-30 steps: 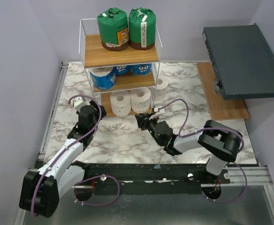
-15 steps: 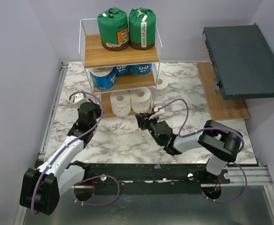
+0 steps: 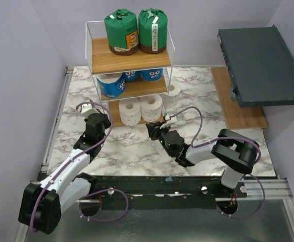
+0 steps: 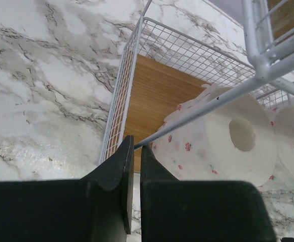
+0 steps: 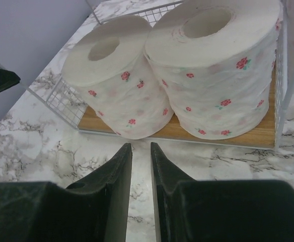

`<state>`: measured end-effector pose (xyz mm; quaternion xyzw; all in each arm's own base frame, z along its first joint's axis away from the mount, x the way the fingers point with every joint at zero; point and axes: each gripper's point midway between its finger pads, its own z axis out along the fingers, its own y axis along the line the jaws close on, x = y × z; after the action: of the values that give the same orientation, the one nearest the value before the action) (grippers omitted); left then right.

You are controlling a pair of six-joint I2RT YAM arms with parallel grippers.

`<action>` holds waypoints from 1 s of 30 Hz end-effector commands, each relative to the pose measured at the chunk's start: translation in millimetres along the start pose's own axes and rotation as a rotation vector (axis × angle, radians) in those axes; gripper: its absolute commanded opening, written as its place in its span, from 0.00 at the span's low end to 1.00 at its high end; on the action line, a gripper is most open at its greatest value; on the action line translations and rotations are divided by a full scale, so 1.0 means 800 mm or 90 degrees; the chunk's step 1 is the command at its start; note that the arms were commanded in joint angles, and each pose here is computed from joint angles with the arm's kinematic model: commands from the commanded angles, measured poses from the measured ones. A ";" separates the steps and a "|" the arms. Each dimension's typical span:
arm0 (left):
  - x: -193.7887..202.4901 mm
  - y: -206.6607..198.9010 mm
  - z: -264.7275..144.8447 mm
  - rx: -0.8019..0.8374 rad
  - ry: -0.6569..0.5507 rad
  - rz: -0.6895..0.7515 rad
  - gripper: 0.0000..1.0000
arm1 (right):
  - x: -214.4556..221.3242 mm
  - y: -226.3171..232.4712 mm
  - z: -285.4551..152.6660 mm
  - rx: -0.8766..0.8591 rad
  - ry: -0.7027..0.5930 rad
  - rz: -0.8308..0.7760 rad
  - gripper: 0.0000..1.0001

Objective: Place and organize the paper towels onto the shelf
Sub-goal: Adjust the shelf at the center of the board, then adjust the paper towel on the shelf.

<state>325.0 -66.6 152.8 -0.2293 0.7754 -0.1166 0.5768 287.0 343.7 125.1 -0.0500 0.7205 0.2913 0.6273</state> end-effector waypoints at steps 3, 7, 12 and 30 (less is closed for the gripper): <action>0.022 -0.021 -0.015 0.053 0.028 -0.028 0.00 | 0.010 -0.007 0.021 0.055 -0.009 -0.004 0.23; 0.026 -0.019 -0.017 0.053 0.031 -0.027 0.00 | 0.013 -0.018 0.031 0.097 -0.019 -0.017 0.21; 0.028 -0.018 -0.018 0.053 0.035 -0.027 0.00 | 0.017 -0.029 0.042 0.139 -0.017 -0.037 0.20; 0.041 -0.018 -0.025 0.062 0.051 -0.022 0.00 | 0.027 -0.068 0.096 0.185 0.004 -0.075 0.20</action>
<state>312.1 -76.5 151.6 -0.2263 0.7703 -0.1346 0.5808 360.3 343.2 85.8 0.0031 0.7522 0.1670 0.6374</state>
